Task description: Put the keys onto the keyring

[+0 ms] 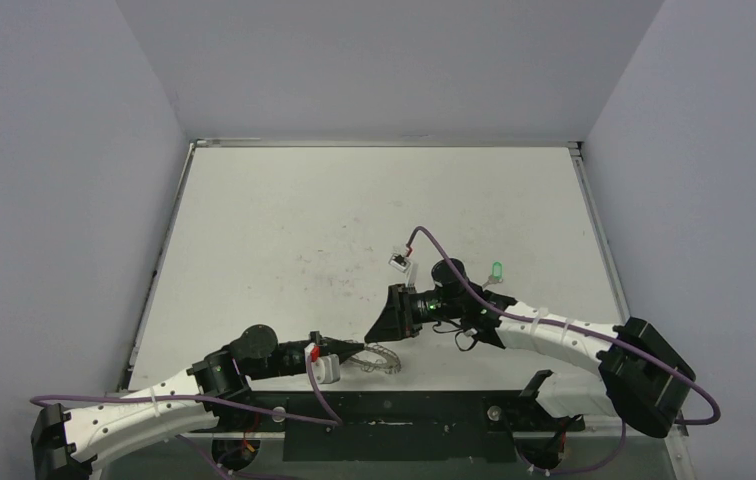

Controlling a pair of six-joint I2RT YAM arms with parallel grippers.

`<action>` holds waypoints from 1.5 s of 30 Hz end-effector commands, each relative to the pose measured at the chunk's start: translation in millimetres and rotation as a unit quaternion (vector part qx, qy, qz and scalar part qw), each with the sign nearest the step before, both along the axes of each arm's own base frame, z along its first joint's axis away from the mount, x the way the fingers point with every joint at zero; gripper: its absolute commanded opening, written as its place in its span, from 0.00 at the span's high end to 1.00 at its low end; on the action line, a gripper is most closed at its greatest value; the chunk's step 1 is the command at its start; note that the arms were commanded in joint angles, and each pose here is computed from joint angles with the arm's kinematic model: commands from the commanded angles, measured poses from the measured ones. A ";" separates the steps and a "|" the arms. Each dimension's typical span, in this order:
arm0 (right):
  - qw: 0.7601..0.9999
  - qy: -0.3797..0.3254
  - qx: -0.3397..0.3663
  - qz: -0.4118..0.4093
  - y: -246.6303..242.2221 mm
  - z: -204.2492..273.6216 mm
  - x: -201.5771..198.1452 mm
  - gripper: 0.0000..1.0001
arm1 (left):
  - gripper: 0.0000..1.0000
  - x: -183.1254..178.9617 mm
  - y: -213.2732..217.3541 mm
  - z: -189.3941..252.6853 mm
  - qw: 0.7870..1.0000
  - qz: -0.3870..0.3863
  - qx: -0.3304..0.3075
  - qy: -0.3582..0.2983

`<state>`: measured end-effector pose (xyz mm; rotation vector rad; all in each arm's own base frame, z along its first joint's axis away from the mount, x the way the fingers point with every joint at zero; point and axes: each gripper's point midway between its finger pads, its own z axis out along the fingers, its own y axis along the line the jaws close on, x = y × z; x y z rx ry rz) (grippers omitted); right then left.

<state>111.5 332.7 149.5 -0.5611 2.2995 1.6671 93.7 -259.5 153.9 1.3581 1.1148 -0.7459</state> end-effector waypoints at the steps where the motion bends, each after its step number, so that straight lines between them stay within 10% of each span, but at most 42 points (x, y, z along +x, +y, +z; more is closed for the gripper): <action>1: 1.000 -0.022 0.009 0.004 -2.0 4.6 1.1 0.66 | 1.00 -0.9 -3.3 16.2 1.000 -0.008 -0.021 -0.014; 10: 0.999 -0.031 -0.007 -0.023 -16.5 5.1 7.5 0.52 | 1.00 -2.1 -2.6 16.2 1.000 -0.010 -0.021 -0.012; 15: 1.000 -0.007 0.000 -0.022 -15.4 -1.1 4.1 0.69 | 1.00 -2.0 -2.8 15.5 1.000 -0.010 -0.019 -0.013; 28: 0.999 0.026 0.037 0.002 2.1 4.3 0.7 0.68 | 1.00 -1.6 -2.3 15.3 1.000 -0.009 -0.016 -0.012; 36: 0.998 0.020 0.049 0.017 3.8 14.5 -5.7 1.00 | 1.00 -0.5 0.1 14.3 1.000 -0.003 -0.013 -0.013; 45: 0.998 -0.059 0.014 0.008 -9.2 34.6 0.5 1.00 | 1.00 5.1 5.8 15.9 0.999 0.025 -0.023 0.002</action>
